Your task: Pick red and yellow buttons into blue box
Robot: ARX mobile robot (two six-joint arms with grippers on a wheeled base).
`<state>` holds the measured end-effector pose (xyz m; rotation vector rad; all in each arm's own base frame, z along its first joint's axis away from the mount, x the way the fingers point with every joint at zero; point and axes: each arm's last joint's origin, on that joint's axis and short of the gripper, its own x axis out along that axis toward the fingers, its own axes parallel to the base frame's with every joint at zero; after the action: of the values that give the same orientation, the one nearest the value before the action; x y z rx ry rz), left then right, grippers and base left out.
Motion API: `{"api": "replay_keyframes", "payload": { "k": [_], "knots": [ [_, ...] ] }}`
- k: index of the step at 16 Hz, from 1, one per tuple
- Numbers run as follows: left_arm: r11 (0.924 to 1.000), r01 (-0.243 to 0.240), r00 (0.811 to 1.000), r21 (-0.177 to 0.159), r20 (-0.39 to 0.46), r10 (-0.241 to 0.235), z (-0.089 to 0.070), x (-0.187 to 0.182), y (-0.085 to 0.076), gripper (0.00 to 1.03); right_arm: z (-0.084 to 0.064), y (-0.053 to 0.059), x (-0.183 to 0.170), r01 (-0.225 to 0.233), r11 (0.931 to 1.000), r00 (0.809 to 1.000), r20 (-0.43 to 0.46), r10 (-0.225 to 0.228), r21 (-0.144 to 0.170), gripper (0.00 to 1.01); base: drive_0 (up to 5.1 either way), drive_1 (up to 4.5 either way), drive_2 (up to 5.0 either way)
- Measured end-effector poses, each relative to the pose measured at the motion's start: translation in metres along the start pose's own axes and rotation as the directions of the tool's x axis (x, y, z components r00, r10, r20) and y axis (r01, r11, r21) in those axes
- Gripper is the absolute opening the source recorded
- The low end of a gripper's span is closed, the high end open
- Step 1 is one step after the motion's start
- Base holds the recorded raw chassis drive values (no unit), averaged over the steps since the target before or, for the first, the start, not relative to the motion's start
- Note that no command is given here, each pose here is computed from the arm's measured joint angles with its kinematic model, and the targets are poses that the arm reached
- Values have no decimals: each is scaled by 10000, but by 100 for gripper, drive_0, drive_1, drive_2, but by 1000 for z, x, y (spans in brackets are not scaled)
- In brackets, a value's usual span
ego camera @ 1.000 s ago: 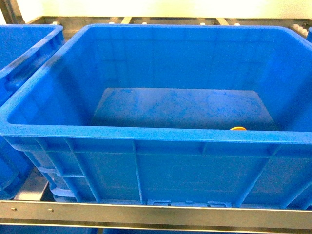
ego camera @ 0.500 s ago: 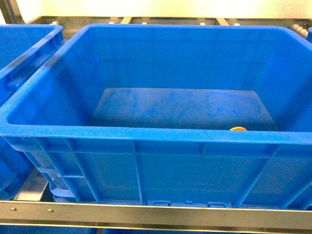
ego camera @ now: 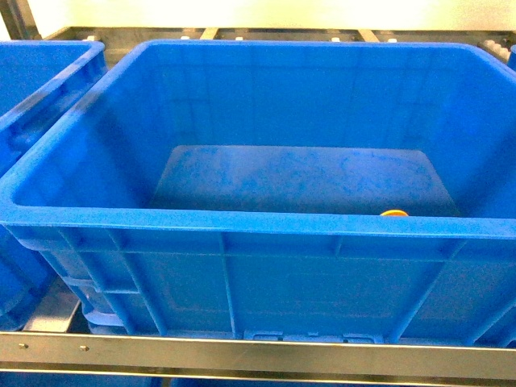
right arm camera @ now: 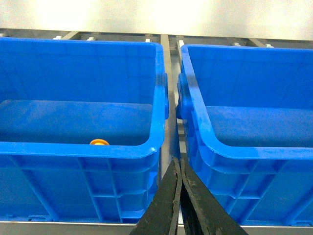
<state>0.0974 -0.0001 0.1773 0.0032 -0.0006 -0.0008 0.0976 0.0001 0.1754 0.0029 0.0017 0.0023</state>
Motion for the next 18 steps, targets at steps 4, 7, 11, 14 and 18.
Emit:
{"api": "replay_keyframes", "payload": {
  "k": [4,7,11,14,18],
  "knots": [
    [10000,0,10000,0,-50,0,-10,0,0,2,-8,0,-1,0,10000,10000,99,0,-8,2,0,0,0],
    [10000,0,10000,-4,-4,0,-10,0,0,2,-8,0,-1,4,10000,10000,80,-4,-4,2,0,0,0],
    [10000,0,10000,0,0,0,-10,0,0,2,-8,0,-1,0,10000,10000,76,0,-4,2,0,0,0],
    [10000,0,10000,-23,0,0,-10,0,0,21,-8,0,-1,0,10000,10000,76,0,-8,15,0,0,0],
    [10000,0,10000,-23,0,0,-10,0,0,70,-8,0,-1,0,10000,10000,76,0,-8,67,0,0,0]
  ]
}}
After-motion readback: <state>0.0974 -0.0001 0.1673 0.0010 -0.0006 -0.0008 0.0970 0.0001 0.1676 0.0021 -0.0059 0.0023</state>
